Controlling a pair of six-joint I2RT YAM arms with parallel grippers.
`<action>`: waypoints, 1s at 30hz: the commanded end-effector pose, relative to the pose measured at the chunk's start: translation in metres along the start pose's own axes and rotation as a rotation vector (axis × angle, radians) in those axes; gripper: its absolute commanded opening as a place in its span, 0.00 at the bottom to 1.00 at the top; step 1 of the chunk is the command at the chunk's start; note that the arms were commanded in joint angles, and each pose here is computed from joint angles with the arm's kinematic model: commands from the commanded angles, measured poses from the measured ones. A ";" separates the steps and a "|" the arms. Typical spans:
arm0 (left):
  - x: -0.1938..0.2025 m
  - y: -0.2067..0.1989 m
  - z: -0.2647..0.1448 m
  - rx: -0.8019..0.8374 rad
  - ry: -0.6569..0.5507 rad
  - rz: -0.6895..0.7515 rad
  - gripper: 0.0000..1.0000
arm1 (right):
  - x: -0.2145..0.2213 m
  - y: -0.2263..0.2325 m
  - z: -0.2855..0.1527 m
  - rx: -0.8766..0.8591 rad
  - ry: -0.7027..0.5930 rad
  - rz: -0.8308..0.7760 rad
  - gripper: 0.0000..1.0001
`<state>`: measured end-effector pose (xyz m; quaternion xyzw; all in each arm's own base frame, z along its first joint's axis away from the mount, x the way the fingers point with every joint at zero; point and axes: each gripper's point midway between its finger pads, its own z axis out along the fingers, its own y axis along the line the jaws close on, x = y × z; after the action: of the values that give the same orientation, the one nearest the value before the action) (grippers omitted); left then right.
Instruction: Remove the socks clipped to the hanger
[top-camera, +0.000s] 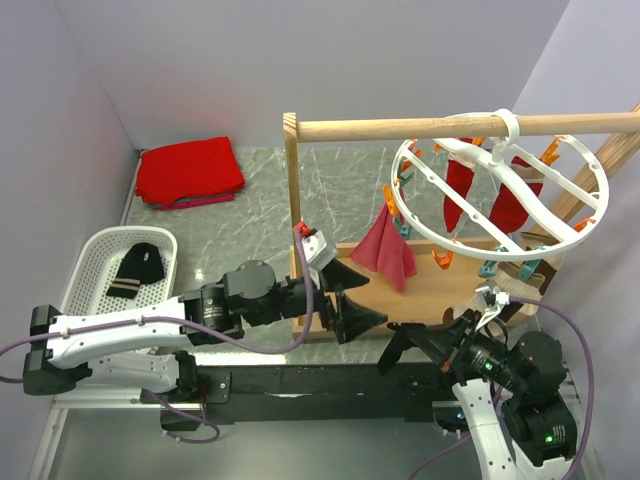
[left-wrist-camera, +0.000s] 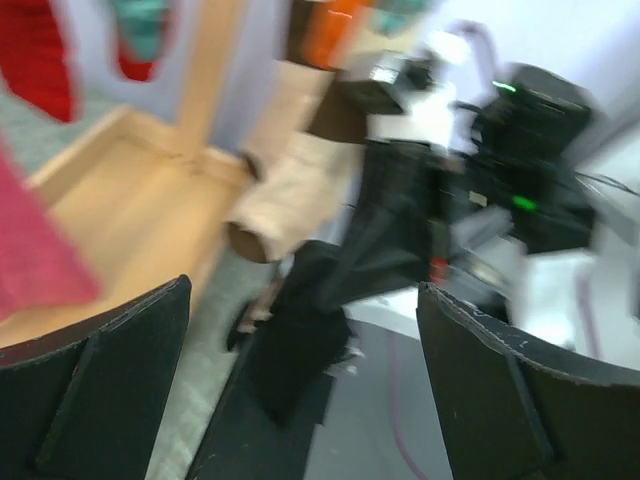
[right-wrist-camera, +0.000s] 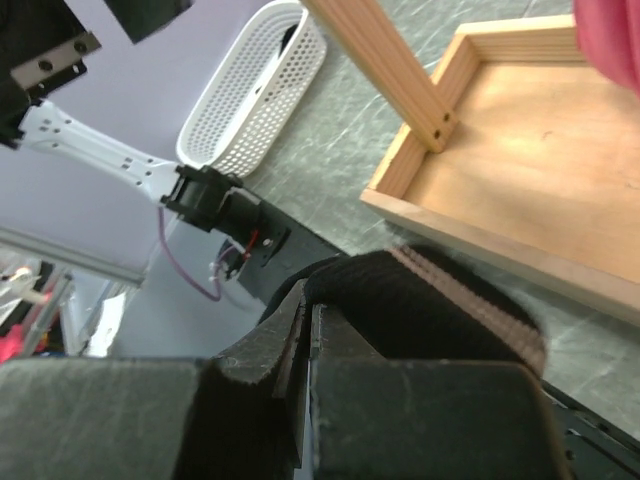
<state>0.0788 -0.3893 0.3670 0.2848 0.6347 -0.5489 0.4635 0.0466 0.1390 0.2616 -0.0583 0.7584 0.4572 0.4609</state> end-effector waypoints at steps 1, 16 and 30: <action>0.023 -0.036 -0.008 0.259 0.044 0.029 0.99 | -0.008 0.014 0.002 -0.070 -0.009 -0.010 0.00; 0.104 -0.022 0.044 0.245 0.206 -0.154 0.90 | -0.009 0.023 -0.003 -0.089 -0.023 0.001 0.00; 0.103 -0.011 0.027 0.177 0.192 -0.188 0.01 | -0.008 0.018 -0.004 -0.063 -0.023 -0.012 0.36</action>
<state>0.0372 -0.4453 0.2499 0.3284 0.6757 -0.5883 0.2989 0.0416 0.1447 0.2700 -0.0589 0.7485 0.4825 0.4511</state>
